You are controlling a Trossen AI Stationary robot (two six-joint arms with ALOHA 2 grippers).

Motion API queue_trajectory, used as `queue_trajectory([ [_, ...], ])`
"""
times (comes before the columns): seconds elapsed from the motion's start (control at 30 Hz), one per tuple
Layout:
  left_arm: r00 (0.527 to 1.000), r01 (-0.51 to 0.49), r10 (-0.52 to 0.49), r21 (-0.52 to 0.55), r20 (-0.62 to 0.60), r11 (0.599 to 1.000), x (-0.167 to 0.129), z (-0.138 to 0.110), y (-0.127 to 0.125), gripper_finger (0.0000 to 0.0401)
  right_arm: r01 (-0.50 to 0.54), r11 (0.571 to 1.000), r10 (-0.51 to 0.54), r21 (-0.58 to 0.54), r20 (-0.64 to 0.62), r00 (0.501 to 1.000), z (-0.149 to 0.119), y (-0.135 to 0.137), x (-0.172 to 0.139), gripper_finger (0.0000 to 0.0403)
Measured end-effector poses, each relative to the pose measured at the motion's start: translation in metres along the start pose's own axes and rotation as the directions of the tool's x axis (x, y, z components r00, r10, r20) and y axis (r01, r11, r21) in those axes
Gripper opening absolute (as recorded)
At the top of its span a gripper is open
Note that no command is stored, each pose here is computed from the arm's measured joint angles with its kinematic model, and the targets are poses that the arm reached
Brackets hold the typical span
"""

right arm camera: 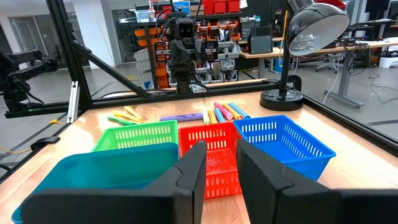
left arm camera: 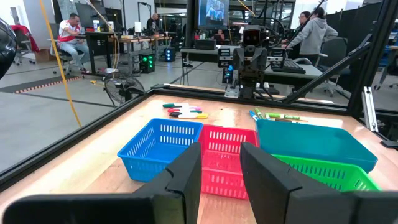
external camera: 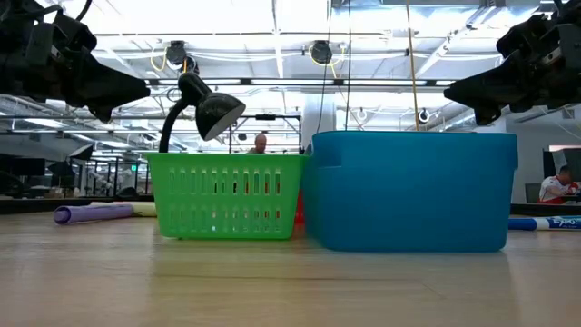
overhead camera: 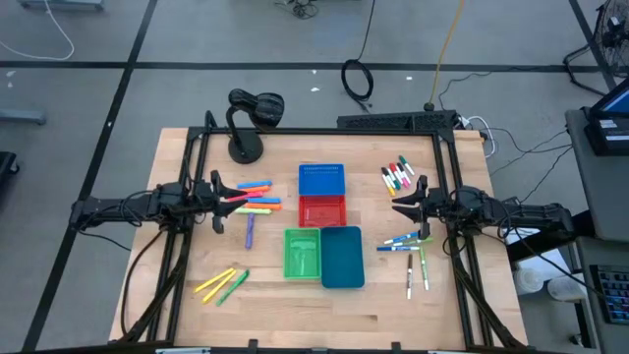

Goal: Pick & Place Markers

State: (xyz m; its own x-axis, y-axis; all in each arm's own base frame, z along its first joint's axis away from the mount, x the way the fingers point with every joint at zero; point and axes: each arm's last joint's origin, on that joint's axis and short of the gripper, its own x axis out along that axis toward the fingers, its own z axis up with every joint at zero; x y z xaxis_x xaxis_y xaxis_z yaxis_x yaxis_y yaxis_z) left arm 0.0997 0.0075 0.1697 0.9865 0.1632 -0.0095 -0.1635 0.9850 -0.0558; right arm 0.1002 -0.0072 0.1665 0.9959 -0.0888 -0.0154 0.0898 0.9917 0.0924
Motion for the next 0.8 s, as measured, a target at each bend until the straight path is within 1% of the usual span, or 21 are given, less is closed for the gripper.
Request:
queue_trajectory([
  [0.67, 1.0, 0.0, 0.0, 0.0, 0.0, 1.0, 0.0, 0.0, 0.0, 0.0115, 0.0, 1.0, 0.0, 0.004, 0.001, 1.0, 0.0001, 0.0, 0.0, 0.0075],
  [0.7, 1.0, 0.0, 0.0, 0.0, 0.0, 1.0, 0.0, 0.0, 0.0, 0.0115, -0.001, 1.0, 0.001, 0.024, 0.004, 1.0, 0.0004, 0.0001, 0.0, 0.0075],
  [0.8, 1.0, 0.0, 0.0, 0.0, 0.0, 1.0, 0.0, 0.0, 0.0, 0.0115, -0.006, 0.988, 0.002, 0.153, 0.029, 1.0, 0.0027, 0.0003, 0.0, 0.0075],
])
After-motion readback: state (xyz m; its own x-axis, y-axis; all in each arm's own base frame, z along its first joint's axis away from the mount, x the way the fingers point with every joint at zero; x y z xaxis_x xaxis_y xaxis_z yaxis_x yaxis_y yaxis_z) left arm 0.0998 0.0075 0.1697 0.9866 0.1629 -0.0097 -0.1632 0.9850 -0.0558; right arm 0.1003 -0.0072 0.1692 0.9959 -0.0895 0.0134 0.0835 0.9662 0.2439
